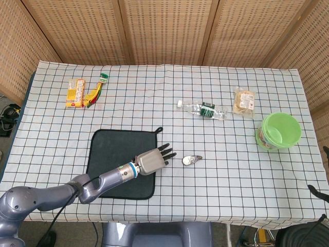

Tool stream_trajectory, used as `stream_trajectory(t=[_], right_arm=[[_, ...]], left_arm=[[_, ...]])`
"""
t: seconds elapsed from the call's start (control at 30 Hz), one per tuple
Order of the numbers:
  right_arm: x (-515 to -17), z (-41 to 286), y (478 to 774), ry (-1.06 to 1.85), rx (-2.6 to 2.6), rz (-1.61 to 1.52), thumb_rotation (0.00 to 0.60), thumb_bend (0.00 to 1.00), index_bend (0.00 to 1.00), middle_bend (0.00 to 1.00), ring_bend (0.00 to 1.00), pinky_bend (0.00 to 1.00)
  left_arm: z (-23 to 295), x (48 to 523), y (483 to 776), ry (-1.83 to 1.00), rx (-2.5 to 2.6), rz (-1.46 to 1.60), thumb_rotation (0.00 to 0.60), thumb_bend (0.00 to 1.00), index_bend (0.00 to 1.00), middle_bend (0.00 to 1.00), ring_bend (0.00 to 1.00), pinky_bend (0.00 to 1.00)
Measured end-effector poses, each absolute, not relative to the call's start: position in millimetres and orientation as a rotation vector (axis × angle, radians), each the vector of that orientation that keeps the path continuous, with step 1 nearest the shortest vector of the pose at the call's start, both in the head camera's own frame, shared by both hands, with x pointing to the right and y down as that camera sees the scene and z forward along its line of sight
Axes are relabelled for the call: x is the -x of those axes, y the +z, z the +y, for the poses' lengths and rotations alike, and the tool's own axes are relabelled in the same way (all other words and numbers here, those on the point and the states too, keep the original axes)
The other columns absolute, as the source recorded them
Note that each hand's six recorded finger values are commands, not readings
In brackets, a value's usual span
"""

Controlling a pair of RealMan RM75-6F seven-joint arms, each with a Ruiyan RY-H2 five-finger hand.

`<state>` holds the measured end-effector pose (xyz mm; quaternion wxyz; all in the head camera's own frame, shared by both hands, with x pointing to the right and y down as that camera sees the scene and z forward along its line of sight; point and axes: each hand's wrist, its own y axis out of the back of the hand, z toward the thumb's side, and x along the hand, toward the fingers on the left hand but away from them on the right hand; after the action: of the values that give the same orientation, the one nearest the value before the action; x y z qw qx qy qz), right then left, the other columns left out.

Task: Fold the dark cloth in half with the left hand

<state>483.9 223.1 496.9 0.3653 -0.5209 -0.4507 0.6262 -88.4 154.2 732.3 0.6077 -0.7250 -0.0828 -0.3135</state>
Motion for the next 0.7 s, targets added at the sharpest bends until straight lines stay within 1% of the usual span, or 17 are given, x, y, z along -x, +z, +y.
stream_trajectory(t=[0.13, 0.53, 0.7], right_arm=[[-484.4, 223.0, 496.2, 1.608, 1.339, -1.162, 0.6, 0.0, 0.0, 0.0, 0.0, 0.0], [-482.9, 223.8, 495.1, 1.6, 1.346, -1.162, 0.6, 0.0, 0.0, 0.0, 0.0, 0.0], [-482.2, 223.9, 495.0, 1.598, 1.348, -1.162, 0.6, 0.0, 0.0, 0.0, 0.0, 0.0]], left_arm=[[155.0, 87.1, 731.7, -0.722, 1.673, -0.19, 0.6, 0.41, 0.43, 0.0, 0.0, 0.0], [154.2, 95.6, 732.9, -0.744, 1.673, -0.176, 0.6, 0.41, 0.45, 0.0, 0.0, 0.0], [154.4, 97.4, 732.9, -0.749, 1.676, -0.171, 0.6, 0.41, 0.51, 0.0, 0.0, 0.0]])
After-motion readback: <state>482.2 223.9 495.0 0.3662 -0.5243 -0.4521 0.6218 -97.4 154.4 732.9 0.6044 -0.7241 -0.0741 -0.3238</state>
